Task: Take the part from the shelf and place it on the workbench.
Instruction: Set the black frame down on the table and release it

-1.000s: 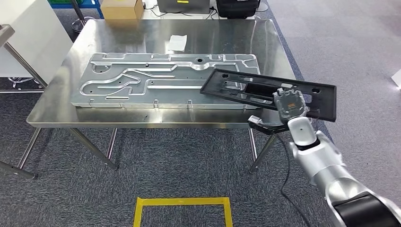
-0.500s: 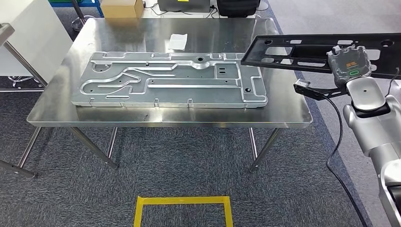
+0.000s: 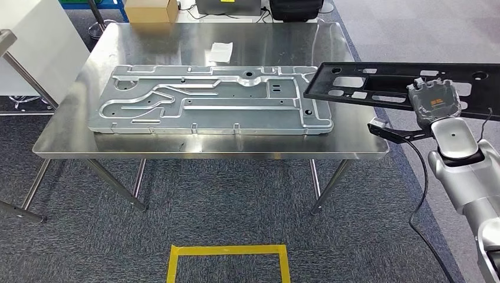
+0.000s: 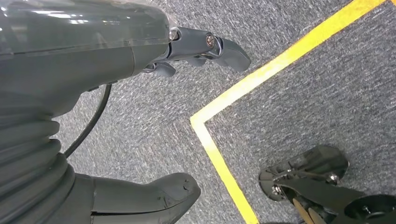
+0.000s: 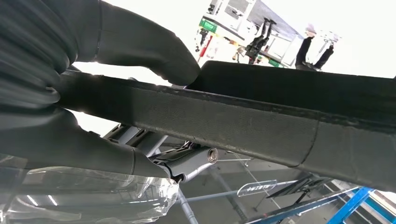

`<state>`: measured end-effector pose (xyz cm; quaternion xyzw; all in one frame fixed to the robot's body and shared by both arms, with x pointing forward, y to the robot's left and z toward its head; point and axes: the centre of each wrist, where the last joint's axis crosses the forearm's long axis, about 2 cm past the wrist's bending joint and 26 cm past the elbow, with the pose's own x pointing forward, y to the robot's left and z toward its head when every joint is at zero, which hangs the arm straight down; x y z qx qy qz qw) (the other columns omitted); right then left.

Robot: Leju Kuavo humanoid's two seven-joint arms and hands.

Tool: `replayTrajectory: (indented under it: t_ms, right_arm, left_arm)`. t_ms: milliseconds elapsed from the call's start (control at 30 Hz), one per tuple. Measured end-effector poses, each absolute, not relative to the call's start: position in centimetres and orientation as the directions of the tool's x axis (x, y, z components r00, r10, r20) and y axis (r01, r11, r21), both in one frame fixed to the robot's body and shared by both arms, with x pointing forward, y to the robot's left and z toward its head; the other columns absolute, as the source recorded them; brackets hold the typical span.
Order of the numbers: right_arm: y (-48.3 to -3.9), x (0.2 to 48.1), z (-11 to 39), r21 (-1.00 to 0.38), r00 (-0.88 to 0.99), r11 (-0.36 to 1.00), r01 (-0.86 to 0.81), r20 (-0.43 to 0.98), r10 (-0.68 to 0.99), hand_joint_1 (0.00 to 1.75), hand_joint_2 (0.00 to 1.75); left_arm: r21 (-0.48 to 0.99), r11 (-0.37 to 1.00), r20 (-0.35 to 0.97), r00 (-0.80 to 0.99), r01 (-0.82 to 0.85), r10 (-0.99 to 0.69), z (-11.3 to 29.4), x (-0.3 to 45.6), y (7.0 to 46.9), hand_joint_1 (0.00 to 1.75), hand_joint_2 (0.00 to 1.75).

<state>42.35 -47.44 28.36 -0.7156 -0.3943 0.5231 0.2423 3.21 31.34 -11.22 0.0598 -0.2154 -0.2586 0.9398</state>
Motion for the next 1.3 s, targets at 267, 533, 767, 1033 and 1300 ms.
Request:
replayTrajectory:
  t_ms: [267, 533, 767, 1033, 1300]
  right_arm:
    - [-48.5, 41.6, 27.8, -0.754, 0.148, -0.581, 0.307, -0.565, 0.812, 1.75, 1.75]
    - [-49.3, 41.0, 27.1, -0.754, 0.151, -0.589, 0.290, -0.572, 0.806, 1.75, 1.75]
    - [-50.3, 40.4, 27.0, -0.750, 0.169, -0.599, 0.281, -0.576, 0.800, 1.75, 1.75]
    - [-50.4, 39.9, 25.9, -0.760, 0.161, -0.594, 0.263, -0.573, 0.804, 1.75, 1.75]
    - [-50.6, 40.0, 26.9, -0.755, 0.173, -0.588, 0.289, -0.563, 0.808, 1.75, 1.75]
  left_arm:
    - [0.228, 0.853, 0.368, 0.770, 0.469, -0.521, -11.2, 3.2, 31.5, 0.00, 1.75]
    - [0.237, 0.849, 0.364, 0.767, 0.473, -0.529, -11.2, 3.2, 31.6, 0.00, 1.75]
    - [0.233, 0.849, 0.369, 0.765, 0.474, -0.528, -11.2, 3.3, 31.5, 0.00, 1.75]
    - [0.226, 0.848, 0.350, 0.773, 0.479, -0.529, -11.3, 2.0, 31.7, 0.00, 1.75]
    - [0.249, 0.850, 0.375, 0.763, 0.464, -0.527, -11.2, 3.1, 31.7, 0.00, 1.75]
